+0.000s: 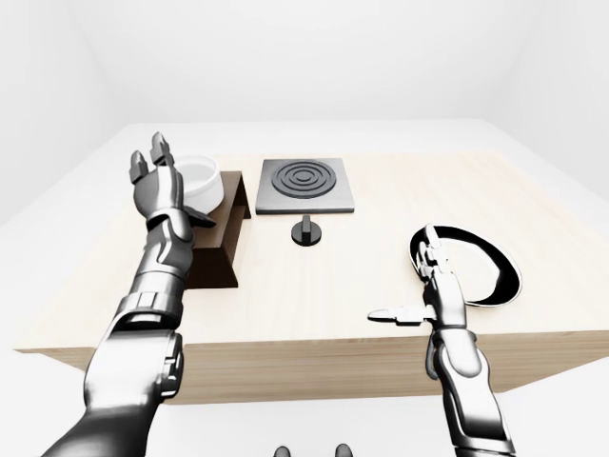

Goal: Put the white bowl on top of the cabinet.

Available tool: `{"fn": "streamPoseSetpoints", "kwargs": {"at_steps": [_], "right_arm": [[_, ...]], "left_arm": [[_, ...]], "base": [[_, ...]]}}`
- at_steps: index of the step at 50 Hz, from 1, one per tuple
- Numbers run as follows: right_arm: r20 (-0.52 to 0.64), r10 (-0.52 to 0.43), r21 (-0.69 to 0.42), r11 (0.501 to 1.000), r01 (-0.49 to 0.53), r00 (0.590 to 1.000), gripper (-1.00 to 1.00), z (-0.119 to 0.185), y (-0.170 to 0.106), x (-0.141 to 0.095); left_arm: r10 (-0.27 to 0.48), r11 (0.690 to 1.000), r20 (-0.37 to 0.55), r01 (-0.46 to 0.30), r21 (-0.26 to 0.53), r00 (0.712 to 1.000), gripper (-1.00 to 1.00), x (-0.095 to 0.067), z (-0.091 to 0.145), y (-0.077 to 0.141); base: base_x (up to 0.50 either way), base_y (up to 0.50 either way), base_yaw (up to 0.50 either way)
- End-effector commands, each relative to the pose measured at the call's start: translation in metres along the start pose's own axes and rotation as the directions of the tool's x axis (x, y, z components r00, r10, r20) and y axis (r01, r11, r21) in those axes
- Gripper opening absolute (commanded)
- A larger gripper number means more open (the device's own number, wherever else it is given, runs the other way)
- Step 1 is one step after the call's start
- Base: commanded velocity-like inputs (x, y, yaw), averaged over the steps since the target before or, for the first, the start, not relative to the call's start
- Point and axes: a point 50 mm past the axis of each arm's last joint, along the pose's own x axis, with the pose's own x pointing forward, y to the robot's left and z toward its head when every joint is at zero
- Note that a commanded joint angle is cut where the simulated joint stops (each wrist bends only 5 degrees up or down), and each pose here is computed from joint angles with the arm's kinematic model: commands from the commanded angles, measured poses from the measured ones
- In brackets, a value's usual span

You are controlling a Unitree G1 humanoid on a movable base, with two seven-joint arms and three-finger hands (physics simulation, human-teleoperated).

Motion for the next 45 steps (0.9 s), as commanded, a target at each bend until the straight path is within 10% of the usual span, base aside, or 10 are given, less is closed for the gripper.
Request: {"fn": "streamPoseSetpoints", "kwargs": {"at_steps": [1,20,37,38,42,45], "right_arm": [[-0.001,0.000,-0.003,1.000,0.000,1.000,1.00,-0.001,0.002,0.002],[0.017,-0.003,-0.014,1.000,0.003,1.000,1.00,0.016,0.018,0.025],[0.018,-0.003,-0.014,1.000,0.003,1.000,1.00,0.016,0.018,0.025],[0.082,-0.033,-0.002,0.999,0.033,0.996,1.00,0.033,0.016,0.035],[0.087,-0.034,-0.001,0.999,0.035,0.996,1.00,0.034,0.016,0.036],[0.128,-0.043,0.013,0.999,0.042,0.991,1.00,0.044,0.014,0.037]], "left_arm": [[0.016,0.999,0.019,-0.016,-0.038,1.000,1.00,-0.007,0.000,-0.001],[0.126,0.965,0.344,-0.035,-0.259,0.930,1.00,-0.107,0.034,0.047],[0.126,0.966,0.343,-0.036,-0.257,0.931,1.00,-0.107,0.034,0.047],[0.162,0.867,0.355,0.039,-0.496,0.921,1.00,-0.146,0.034,0.068],[0.166,0.857,0.359,0.046,-0.514,0.918,1.00,-0.149,0.033,0.070],[0.033,0.784,0.359,0.198,-0.588,0.933,1.00,-0.160,0.026,0.049]], "base": [[0.00,0.00,0.00],[0.00,0.00,0.00],[0.00,0.00,0.00],[0.00,0.00,0.00],[0.00,0.00,0.00],[0.00,0.00,0.00]]}}
